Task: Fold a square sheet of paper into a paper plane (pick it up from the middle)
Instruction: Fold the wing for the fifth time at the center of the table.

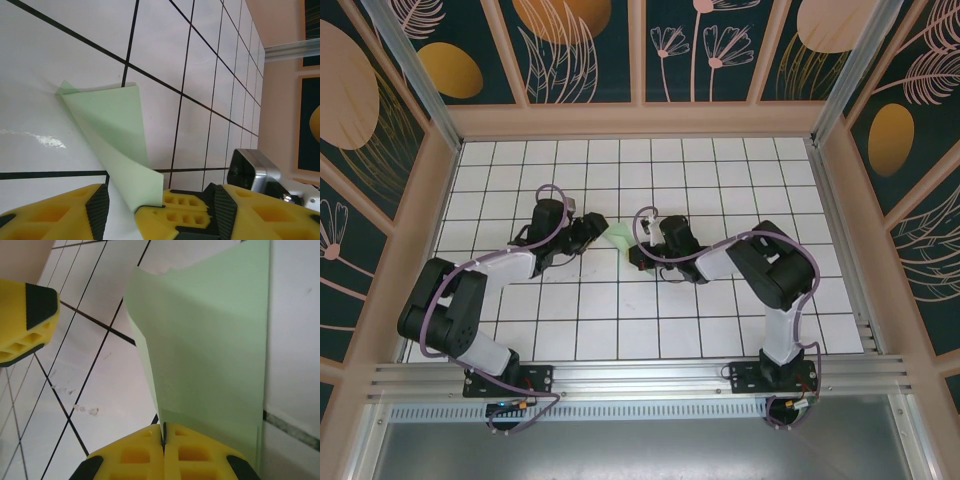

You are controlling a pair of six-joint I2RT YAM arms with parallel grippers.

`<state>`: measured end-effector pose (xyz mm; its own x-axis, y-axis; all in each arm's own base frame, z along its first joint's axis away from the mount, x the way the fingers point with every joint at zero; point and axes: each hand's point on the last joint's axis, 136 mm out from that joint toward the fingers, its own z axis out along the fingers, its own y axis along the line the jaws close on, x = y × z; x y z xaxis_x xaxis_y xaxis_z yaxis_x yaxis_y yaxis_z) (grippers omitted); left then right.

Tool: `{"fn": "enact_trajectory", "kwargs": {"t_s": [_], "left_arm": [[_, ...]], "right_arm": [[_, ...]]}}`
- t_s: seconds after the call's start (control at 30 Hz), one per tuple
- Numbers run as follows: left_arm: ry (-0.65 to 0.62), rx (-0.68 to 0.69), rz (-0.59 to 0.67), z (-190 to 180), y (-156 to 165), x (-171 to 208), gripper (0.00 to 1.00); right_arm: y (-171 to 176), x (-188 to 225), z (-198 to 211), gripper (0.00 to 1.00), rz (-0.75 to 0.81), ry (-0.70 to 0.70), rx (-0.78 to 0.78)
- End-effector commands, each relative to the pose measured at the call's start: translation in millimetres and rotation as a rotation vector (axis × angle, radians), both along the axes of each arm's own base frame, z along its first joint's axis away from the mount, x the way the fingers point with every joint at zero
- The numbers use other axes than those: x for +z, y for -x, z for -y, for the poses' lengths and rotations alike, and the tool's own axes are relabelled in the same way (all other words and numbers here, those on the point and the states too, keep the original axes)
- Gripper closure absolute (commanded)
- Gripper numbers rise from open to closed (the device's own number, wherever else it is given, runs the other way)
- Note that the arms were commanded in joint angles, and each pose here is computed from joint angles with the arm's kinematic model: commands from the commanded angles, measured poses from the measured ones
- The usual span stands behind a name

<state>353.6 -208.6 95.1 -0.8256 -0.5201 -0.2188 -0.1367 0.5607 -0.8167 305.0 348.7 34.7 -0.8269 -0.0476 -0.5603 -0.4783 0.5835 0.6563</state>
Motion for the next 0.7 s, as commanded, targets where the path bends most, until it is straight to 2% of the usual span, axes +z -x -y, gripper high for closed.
{"fn": "enact_trajectory", "kwargs": {"t_s": [0.0, 0.3, 0.67], "left_arm": [[0.015, -0.04, 0.038, 5, 1, 0, 0.4], [0.026, -0.091, 0.067, 9, 7, -7, 0.43], [0.053, -0.179, 0.124, 24, 13, -9, 0.58]], "right_arm": [[2, 6, -8, 1.0, -0.095, -0.086, 0.016], [0, 25, -8, 1.0, -0.205, -0.242, -0.002], [-4, 25, 1, 1.0, -0.328, -0.332, -0.056]]}}
